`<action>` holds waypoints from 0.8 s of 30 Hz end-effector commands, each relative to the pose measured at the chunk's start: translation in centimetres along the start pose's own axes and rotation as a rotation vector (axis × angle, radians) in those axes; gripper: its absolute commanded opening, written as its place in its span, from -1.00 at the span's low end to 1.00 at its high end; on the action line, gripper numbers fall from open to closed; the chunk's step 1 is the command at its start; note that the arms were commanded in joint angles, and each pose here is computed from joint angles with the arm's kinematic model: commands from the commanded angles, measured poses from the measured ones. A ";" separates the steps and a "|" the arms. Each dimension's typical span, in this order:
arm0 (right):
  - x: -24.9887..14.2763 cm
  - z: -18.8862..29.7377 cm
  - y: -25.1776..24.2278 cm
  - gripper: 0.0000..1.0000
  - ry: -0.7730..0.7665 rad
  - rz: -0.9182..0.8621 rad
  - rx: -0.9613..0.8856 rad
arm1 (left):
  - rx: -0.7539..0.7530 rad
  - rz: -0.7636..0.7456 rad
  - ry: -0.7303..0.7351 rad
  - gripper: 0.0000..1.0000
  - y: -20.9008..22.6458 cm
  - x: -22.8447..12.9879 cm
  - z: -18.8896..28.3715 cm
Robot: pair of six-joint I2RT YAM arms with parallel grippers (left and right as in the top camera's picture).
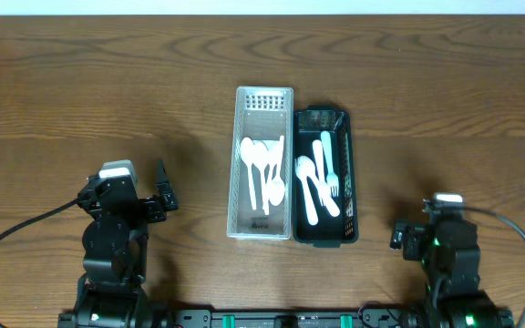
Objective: Pack container
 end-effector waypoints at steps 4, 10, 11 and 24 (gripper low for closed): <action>0.0 2.0 -0.5 0.99 -0.121 -0.013 -0.017 | 0.001 -0.010 -0.002 0.96 0.0 -0.1 0.1; 0.1 2.3 -0.5 0.98 -0.171 0.013 -0.035 | 0.001 -0.010 -0.002 0.96 0.0 -0.1 0.0; 0.8 2.2 -0.4 0.99 -0.214 0.007 -0.030 | 0.001 -0.010 -0.002 0.96 0.0 -0.1 0.1; 4.5 -0.3 2.3 0.99 -0.632 0.050 0.080 | 0.001 -0.010 -0.002 0.96 0.0 -0.1 0.1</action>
Point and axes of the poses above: each gripper's point midway between its finger pads, its own z axis back along the fingers, its own y axis along the line the jaws close on, x = y × z, the point moved 6 cm from there along z, back along the fingers, and after that the axes turned 10 degrees about z, right-handed, at the moved point
